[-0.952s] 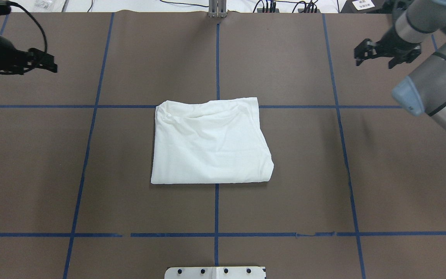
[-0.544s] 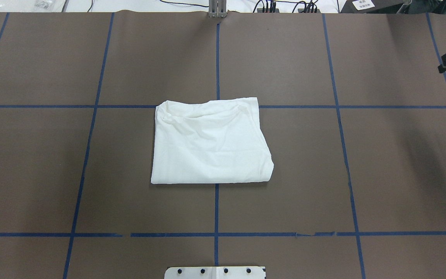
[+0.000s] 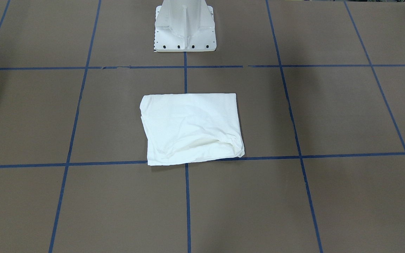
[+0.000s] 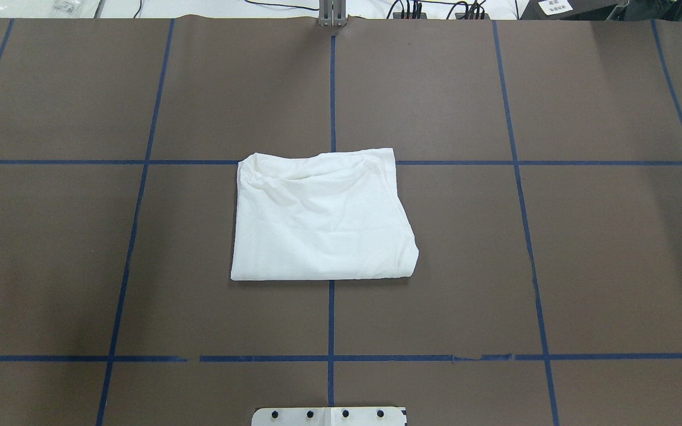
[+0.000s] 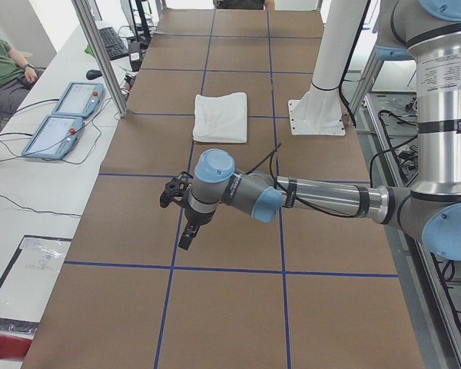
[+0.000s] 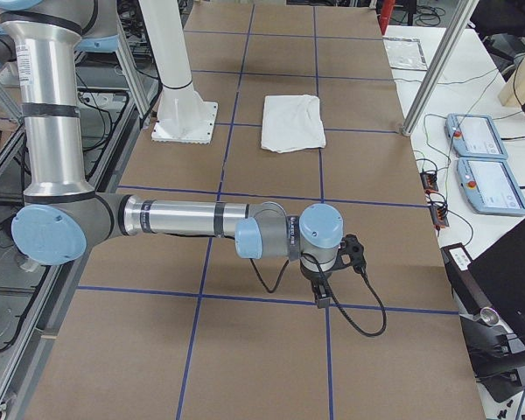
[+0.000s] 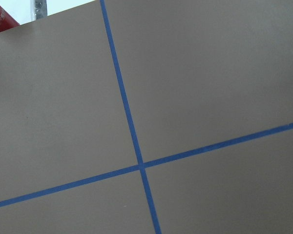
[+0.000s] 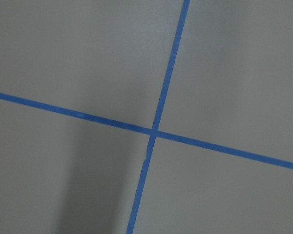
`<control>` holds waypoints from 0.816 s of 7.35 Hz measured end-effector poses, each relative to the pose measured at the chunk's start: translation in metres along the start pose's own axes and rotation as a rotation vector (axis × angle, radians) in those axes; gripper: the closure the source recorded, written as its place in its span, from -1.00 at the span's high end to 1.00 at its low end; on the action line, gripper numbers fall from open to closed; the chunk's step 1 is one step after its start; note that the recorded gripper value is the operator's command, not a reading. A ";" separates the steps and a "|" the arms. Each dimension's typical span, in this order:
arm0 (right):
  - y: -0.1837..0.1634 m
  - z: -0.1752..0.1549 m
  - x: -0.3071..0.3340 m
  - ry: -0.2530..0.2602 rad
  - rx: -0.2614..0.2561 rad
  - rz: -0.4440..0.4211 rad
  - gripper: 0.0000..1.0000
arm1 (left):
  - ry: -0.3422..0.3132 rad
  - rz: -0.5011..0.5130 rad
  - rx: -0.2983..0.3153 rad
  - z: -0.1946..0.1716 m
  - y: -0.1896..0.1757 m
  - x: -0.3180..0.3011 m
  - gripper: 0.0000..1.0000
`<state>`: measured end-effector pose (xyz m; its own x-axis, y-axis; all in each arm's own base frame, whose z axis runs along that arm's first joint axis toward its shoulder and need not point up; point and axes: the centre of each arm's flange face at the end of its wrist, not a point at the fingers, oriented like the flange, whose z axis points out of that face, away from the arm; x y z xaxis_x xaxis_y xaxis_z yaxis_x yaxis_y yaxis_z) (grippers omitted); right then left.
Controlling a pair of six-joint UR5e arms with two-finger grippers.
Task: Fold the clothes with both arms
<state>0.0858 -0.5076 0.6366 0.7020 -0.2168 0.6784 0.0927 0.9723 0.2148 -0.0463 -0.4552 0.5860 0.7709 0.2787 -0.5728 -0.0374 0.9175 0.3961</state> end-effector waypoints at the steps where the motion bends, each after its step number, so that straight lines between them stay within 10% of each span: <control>1: 0.003 -0.011 0.000 0.007 -0.024 0.019 1.00 | 0.001 -0.017 -0.005 0.003 0.007 -0.006 1.00; 6: 0.002 -0.010 -0.005 0.073 -0.082 0.046 1.00 | -0.011 -0.114 -0.025 0.015 0.041 -0.027 0.99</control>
<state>0.0896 -0.5033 0.6269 0.7563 -0.1674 0.6324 0.1143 0.9857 0.1241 -0.0590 -0.4291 0.6279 0.7781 0.1688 -0.6050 0.0354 0.9499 0.3105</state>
